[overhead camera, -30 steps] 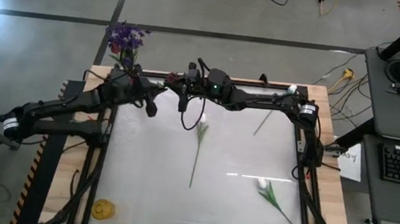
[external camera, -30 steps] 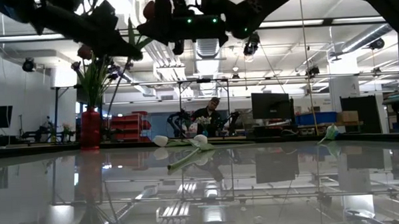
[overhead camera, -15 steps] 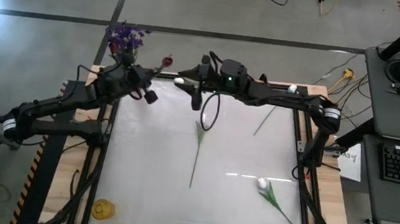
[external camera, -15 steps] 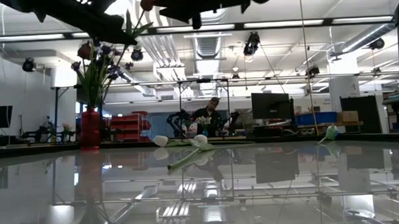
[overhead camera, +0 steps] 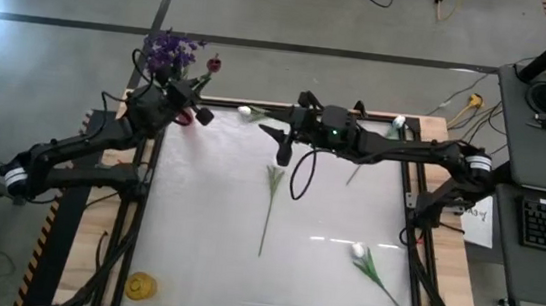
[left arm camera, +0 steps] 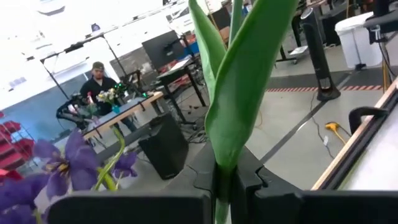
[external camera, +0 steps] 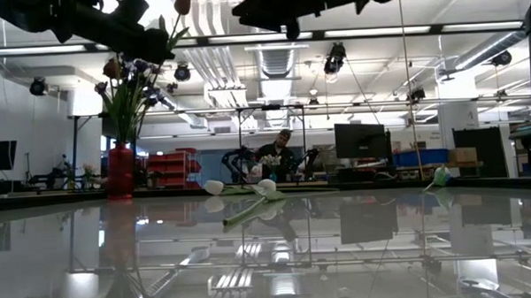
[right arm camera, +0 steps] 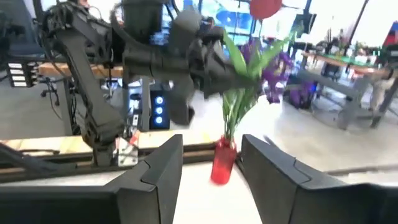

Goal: Sort flowers into vase by color
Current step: Put the red flower into the red vase

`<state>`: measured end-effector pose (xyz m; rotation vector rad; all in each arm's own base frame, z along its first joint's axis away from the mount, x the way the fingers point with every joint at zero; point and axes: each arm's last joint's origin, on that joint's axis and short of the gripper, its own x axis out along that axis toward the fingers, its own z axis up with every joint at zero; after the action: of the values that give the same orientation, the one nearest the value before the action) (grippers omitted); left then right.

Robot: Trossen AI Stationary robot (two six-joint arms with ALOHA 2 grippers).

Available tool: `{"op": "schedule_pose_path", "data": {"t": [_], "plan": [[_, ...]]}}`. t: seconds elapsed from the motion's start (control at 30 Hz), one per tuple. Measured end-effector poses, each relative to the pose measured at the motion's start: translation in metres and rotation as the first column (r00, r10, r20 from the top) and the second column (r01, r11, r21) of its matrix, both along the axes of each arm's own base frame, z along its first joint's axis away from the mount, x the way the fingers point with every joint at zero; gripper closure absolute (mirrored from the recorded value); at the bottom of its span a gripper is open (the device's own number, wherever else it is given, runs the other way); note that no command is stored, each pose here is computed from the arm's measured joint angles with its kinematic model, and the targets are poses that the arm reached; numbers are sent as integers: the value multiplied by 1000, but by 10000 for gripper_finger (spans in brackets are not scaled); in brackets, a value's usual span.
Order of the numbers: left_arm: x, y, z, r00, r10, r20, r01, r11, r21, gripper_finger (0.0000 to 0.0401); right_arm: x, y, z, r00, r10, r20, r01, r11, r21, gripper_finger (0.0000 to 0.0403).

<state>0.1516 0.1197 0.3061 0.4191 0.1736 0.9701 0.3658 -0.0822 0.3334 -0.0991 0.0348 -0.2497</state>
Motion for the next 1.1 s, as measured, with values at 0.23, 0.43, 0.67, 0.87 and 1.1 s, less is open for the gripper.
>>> {"op": "schedule_pose_path", "data": {"t": [0.23, 0.43, 0.67, 0.87, 1.1], "plan": [[-2, 1, 7, 993, 77, -94, -77, 997, 6, 401, -12, 0, -15, 997, -77, 11, 77, 997, 20, 272], [-2, 1, 2, 992, 86, -92, -87, 996, -13, 401, -14, 0, -20, 996, -87, 33, 86, 996, 25, 287], [-3, 2, -3, 985, 119, -127, -117, 993, 17, 401, -14, 0, -22, 996, -87, 29, 86, 996, 28, 301], [-3, 2, 0, 990, 107, -87, -104, 994, 34, 401, -14, 0, -22, 996, -87, 29, 86, 996, 33, 312], [-4, 3, 1, 992, 114, -57, -113, 993, 23, 401, -14, 0, -22, 996, -87, 29, 86, 996, 33, 322]]}}
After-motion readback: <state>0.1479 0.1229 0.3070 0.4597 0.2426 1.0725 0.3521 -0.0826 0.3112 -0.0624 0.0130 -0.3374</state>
